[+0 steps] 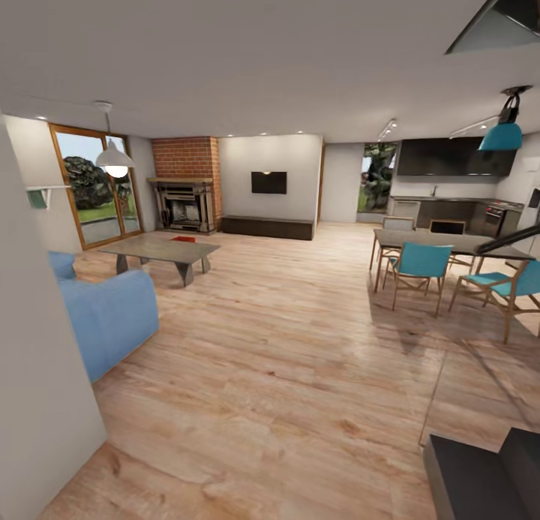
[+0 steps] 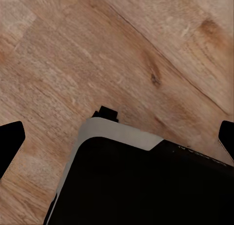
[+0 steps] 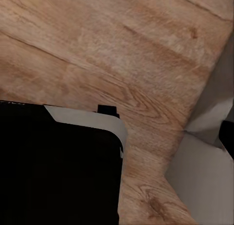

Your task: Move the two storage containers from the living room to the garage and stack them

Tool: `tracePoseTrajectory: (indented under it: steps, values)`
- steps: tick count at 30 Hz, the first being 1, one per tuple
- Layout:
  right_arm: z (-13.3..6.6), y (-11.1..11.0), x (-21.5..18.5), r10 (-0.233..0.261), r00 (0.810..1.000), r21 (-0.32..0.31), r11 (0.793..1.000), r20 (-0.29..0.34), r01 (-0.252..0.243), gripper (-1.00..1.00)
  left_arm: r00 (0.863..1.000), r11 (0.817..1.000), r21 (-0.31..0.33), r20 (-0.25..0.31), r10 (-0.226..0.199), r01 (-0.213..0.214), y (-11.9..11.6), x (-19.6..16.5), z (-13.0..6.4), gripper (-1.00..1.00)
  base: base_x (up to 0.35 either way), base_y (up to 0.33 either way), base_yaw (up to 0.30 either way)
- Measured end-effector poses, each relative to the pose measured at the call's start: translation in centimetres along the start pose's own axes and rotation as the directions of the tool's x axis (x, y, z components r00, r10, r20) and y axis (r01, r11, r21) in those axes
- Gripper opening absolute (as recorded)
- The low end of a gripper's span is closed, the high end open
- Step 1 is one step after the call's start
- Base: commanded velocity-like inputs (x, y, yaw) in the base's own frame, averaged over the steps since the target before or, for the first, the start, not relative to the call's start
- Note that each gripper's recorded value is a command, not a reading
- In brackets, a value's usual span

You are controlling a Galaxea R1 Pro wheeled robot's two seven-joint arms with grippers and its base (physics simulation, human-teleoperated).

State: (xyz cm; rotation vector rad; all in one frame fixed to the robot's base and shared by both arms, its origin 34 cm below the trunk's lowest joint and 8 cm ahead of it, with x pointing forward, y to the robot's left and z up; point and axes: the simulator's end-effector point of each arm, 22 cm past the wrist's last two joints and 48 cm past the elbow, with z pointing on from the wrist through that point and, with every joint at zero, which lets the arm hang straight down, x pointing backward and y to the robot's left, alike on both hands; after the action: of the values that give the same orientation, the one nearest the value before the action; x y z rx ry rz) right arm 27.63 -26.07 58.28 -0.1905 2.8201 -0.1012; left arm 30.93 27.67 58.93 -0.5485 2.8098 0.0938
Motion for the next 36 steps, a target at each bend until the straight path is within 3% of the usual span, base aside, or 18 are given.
tracePoseTrajectory:
  steps: [36]
  values:
    - [-0.02,0.50,-0.03,0.008,1.000,-0.005,1.000,-0.001,-0.008,1.00,1.000,1.000,0.000,-0.002,0.000,0.000,0.09,0.01,0.01,1.00,0.325,0.105,0.000]
